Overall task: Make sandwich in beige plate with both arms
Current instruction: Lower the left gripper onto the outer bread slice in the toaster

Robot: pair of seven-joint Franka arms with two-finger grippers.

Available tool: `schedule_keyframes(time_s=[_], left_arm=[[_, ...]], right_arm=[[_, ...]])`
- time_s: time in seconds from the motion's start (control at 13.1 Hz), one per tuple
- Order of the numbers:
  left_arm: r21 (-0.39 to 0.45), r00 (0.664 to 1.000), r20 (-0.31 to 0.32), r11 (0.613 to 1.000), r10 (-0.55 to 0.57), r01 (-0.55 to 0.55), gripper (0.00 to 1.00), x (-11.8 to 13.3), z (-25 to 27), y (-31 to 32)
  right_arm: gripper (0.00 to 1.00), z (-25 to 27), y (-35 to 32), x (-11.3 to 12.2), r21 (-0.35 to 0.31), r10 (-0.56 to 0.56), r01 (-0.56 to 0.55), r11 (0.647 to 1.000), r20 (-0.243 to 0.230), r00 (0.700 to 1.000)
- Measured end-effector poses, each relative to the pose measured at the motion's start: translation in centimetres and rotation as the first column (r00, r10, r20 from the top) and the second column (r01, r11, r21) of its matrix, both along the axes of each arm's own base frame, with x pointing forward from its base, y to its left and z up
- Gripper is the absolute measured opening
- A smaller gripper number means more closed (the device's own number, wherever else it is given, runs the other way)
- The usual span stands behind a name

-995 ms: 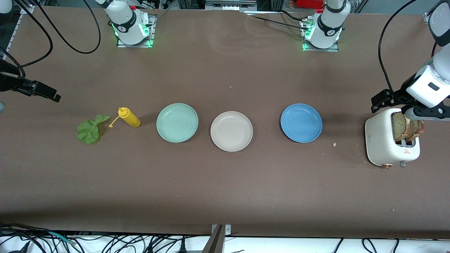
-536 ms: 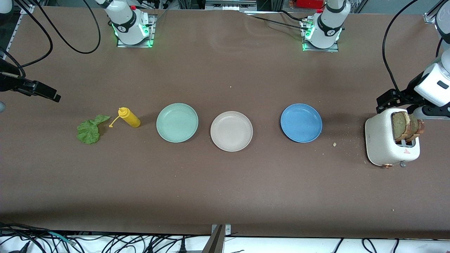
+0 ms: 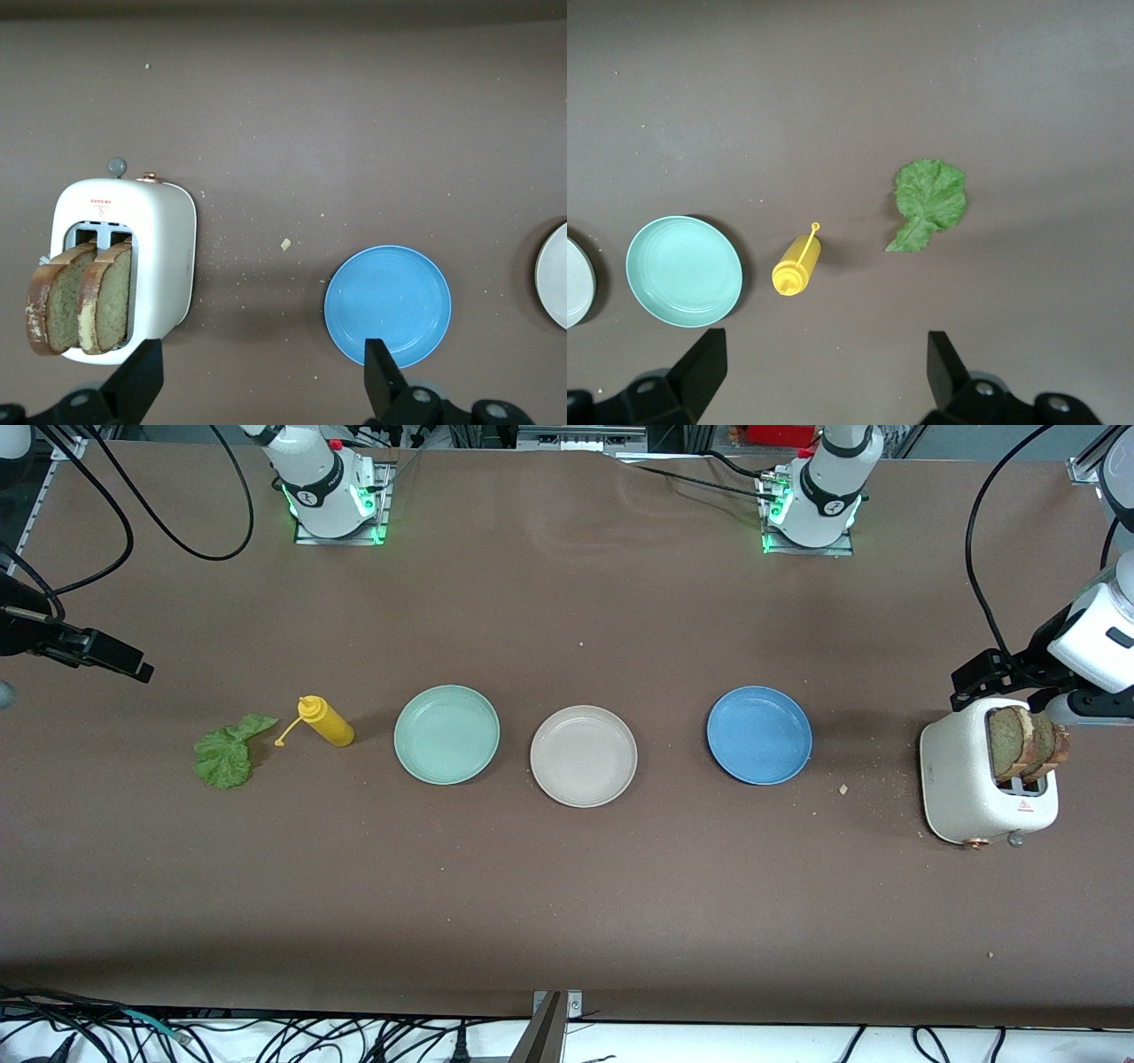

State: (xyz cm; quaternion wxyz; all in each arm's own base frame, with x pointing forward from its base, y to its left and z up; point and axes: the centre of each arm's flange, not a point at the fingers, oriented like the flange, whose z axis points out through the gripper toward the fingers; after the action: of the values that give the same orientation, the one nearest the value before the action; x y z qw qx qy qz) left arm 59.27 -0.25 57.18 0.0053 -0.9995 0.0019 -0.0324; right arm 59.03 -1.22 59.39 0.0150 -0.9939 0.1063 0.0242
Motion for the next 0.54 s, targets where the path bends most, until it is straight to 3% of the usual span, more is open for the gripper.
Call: schedule_keyframes(time_s=[0.54], left_arm=[[0.0, 1.0, -0.01, 1.0, -0.002, 0.002, 1.0, -0.11, -0.03, -0.11]], right_arm=[[1.0, -0.03, 0.02, 0.01, 0.0, 0.001, -0.001, 1.0, 0.0, 1.0]])
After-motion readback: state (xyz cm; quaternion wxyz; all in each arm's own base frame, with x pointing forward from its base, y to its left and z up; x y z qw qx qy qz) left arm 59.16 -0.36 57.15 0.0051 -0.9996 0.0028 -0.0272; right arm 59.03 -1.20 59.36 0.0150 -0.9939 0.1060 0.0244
